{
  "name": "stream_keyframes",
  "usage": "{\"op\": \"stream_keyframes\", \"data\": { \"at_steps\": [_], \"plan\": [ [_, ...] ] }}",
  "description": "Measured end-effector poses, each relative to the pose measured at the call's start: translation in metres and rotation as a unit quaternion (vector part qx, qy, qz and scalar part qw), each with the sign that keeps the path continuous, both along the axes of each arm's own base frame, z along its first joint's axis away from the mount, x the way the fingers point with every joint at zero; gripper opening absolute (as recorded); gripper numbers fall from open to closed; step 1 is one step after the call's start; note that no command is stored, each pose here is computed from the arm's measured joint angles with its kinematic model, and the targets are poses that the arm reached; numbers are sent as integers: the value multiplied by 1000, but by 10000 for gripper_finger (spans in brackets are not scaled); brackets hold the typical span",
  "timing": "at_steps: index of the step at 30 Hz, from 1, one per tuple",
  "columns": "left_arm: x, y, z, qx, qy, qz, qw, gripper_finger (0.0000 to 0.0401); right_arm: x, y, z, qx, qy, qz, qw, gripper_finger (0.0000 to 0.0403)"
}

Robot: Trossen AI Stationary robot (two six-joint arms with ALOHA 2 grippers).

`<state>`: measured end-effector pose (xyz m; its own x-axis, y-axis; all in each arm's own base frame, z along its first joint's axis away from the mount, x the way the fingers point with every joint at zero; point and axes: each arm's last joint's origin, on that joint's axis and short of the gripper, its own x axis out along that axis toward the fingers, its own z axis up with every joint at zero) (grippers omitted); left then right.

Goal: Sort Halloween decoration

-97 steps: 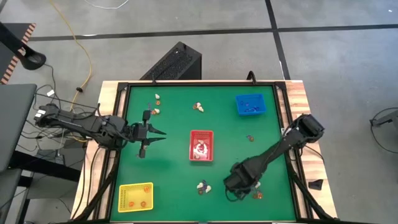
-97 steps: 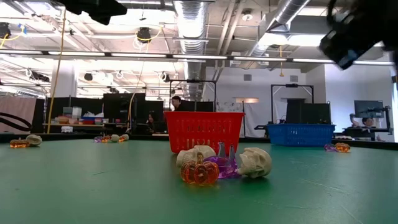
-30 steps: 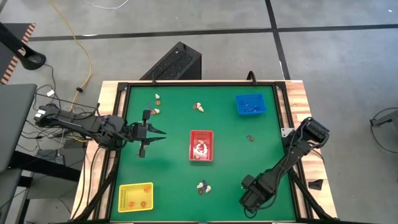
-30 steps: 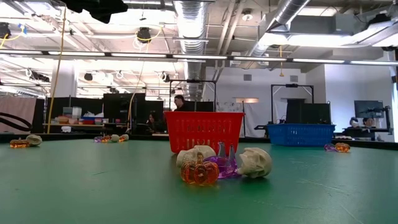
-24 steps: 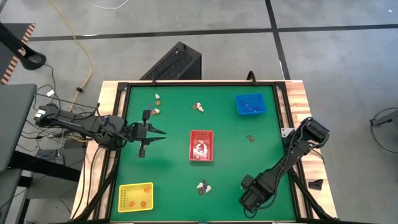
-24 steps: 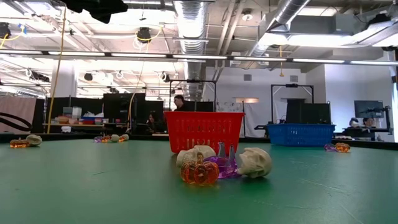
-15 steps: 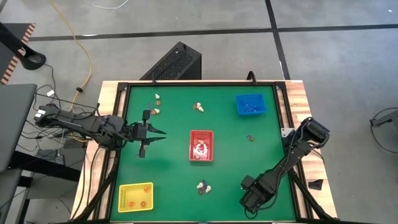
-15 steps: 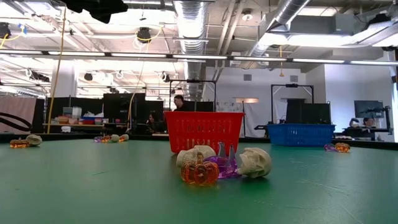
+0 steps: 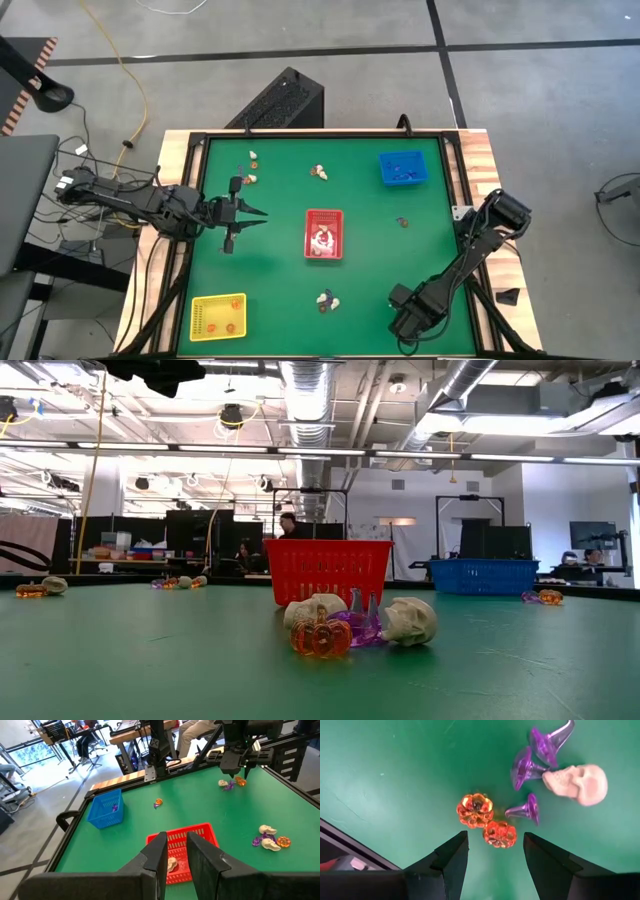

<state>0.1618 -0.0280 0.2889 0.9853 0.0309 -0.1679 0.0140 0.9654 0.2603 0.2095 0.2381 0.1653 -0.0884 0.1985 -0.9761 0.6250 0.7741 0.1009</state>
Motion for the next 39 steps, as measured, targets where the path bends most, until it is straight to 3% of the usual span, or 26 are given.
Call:
{"op": "stream_keyframes", "data": {
  "at_steps": [18,26,30,39],
  "plan": [
    [0,0,0,0,0,0,1000,61,-4,-5,-16,14,-5,-4,1000,214],
    [0,0,0,0,0,0,1000,61,-3,-7,-16,12,1,-6,1000,151],
    [0,0,0,0,0,0,1000,61,2,-6,-9,20,12,7,1000,126],
    [0,0,0,0,0,0,1000,61,25,-13,35,3,12,32,999,120]
  ]
}}
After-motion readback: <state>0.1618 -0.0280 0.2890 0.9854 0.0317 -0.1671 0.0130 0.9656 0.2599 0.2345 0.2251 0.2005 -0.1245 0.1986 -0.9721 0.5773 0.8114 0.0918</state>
